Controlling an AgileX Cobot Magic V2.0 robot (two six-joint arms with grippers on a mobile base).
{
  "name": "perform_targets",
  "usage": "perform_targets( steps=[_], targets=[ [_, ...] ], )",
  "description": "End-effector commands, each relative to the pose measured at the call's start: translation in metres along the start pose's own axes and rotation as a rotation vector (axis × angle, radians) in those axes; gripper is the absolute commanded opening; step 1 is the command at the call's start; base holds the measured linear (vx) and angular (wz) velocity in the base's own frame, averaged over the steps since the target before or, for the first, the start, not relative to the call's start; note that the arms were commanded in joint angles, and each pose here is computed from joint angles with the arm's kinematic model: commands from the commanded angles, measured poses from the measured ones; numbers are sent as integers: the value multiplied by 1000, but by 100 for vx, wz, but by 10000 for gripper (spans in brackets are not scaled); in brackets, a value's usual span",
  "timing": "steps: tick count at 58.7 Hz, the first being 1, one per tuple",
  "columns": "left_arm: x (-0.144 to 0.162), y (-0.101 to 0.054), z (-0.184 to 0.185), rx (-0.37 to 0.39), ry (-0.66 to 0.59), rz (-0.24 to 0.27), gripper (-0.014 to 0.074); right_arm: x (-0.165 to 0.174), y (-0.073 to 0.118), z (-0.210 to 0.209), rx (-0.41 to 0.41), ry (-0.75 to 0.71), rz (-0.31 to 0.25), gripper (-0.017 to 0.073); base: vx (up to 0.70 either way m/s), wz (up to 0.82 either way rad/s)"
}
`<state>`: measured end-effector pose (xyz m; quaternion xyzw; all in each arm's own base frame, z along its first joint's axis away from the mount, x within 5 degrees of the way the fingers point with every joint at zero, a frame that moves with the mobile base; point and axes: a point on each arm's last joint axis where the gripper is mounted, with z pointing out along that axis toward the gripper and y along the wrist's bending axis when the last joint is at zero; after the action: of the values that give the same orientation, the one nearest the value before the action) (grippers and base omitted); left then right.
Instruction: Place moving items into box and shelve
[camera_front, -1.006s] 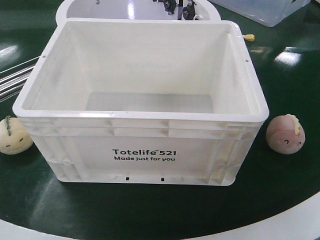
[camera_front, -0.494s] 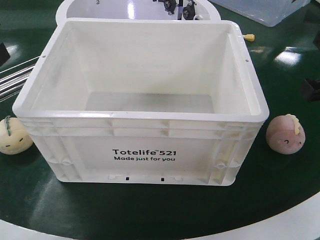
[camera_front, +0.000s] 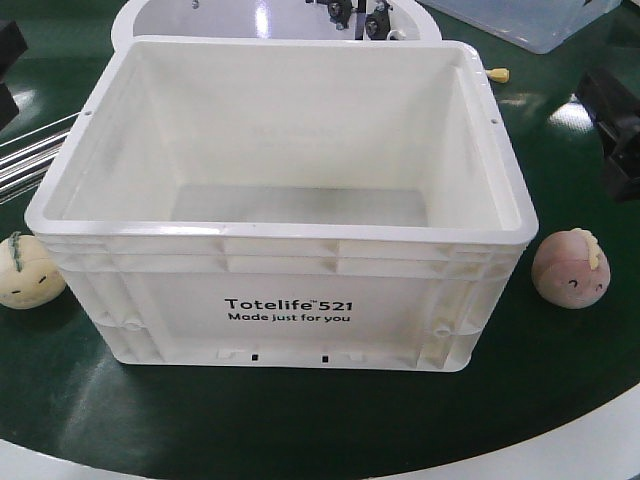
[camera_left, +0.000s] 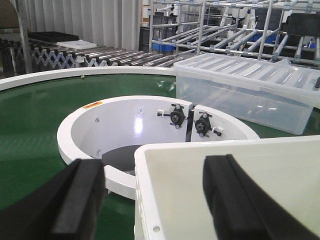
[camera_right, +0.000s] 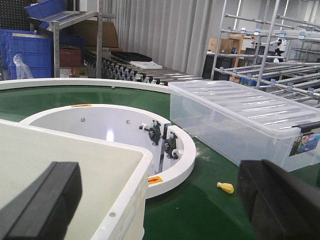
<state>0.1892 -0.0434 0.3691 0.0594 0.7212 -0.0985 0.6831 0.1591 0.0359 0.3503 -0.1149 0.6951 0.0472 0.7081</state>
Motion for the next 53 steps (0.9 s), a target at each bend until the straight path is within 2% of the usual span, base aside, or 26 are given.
perform_targets(
  steps=[1, 4, 8, 11, 20, 25, 30, 37, 44, 50, 53],
  targets=[
    [-21, -2, -3, 13, -128, -12, 569, -20, -1, -1, -4, -119, -13, 724, 0, 0],
    [-21, -2, -3, 12, -128, -10, 569, -19, -1, -1, -1, -108, -2, 713, 0, 0],
    [-21, 3, -4, -14, -117, -9, 569, -19, -6, -1, 30, -51, 40, 699, 0, 0],
    [-19, 10, -5, -54, -96, -9, 569, -19, -14, -1, 81, 1, 59, 692, 0, 0],
    [-20, 34, -21, -199, -51, -14, 569, -21, -44, -8, 275, 65, 71, 684, 0, 0],
    [-19, 42, -27, -250, -23, -19, 569, -15, -53, -9, 333, 135, 109, 681, 0, 0],
    [-15, 46, -29, -280, 20, -27, 569, 2, -55, -2, 342, 277, 177, 678, 0, 0],
    [-14, 47, -28, -280, 31, -28, 569, 34, -57, 17, 329, 515, 256, 675, 0, 0],
    [-14, 46, -28, -279, 25, -27, 569, 62, -58, 38, 277, 676, 257, 671, 0, 0],
    [-14, 46, -28, -279, 26, -27, 569, 81, -57, 54, 234, 743, 302, 669, 0, 0],
    [-14, 46, -28, -279, 26, -27, 569, 90, -57, 60, 213, 778, 295, 666, 0, 0]
  ],
)
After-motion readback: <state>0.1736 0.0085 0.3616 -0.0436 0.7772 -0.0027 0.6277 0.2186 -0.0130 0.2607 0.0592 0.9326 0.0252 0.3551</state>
